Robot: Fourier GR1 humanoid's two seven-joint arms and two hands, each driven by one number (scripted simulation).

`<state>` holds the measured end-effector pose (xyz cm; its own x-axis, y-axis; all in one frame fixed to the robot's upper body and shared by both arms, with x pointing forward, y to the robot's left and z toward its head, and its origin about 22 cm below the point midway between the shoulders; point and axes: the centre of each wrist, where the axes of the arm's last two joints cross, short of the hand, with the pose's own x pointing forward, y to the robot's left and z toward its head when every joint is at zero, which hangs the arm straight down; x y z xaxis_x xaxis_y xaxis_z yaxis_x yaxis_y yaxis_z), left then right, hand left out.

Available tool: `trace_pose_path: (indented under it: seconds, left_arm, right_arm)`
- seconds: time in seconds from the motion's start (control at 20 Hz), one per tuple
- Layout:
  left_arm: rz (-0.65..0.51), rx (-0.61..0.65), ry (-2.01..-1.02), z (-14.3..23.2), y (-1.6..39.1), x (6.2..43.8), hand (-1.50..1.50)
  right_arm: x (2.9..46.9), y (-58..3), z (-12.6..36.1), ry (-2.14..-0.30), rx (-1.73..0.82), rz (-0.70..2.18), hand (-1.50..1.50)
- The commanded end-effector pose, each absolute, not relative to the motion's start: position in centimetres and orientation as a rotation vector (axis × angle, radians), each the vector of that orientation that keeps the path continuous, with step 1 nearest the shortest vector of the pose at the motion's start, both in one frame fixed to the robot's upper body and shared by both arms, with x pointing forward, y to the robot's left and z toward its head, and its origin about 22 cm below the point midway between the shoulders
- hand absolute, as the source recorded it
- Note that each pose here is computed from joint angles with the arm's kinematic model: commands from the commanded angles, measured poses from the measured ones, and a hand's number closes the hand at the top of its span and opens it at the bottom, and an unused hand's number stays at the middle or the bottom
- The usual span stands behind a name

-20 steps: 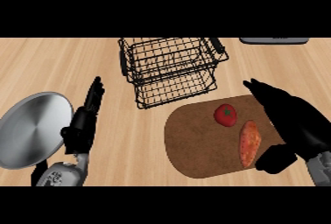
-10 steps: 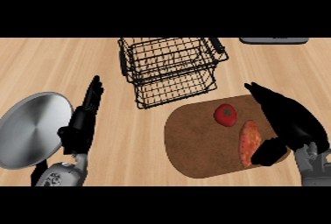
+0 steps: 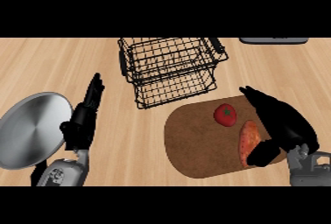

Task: Pick the tomato from the cutting board and place it in the tiered basket

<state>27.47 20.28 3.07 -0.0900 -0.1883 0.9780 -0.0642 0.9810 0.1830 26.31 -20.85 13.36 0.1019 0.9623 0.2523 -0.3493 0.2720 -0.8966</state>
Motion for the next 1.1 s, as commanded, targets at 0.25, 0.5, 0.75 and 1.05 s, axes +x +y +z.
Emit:
trace_pose_path:
  seconds: [0.25, 0.5, 0.75, 1.05]
  left_arm:
    - [-0.105, 0.190, -1.665, 4.2, 18.7, 26.1, 0.00]
    - [-0.086, 0.180, -1.657, 2.8, 20.1, 27.2, 0.00]
    - [-0.118, 0.204, -1.675, 3.4, 22.7, 27.0, 0.00]
    - [-0.098, 0.204, -1.653, 2.8, 20.2, 28.9, 0.00]
  right_arm:
    - [28.0, -20.9, 11.9, -0.997, -0.730, 1.115, -1.50]
    - [29.7, -19.8, 12.5, -0.963, -0.722, 1.155, -1.50]
    - [29.5, -18.5, 10.5, -0.962, -0.723, 1.135, -1.50]
    - [30.7, -18.8, 11.2, -0.974, -0.709, 1.121, -1.50]
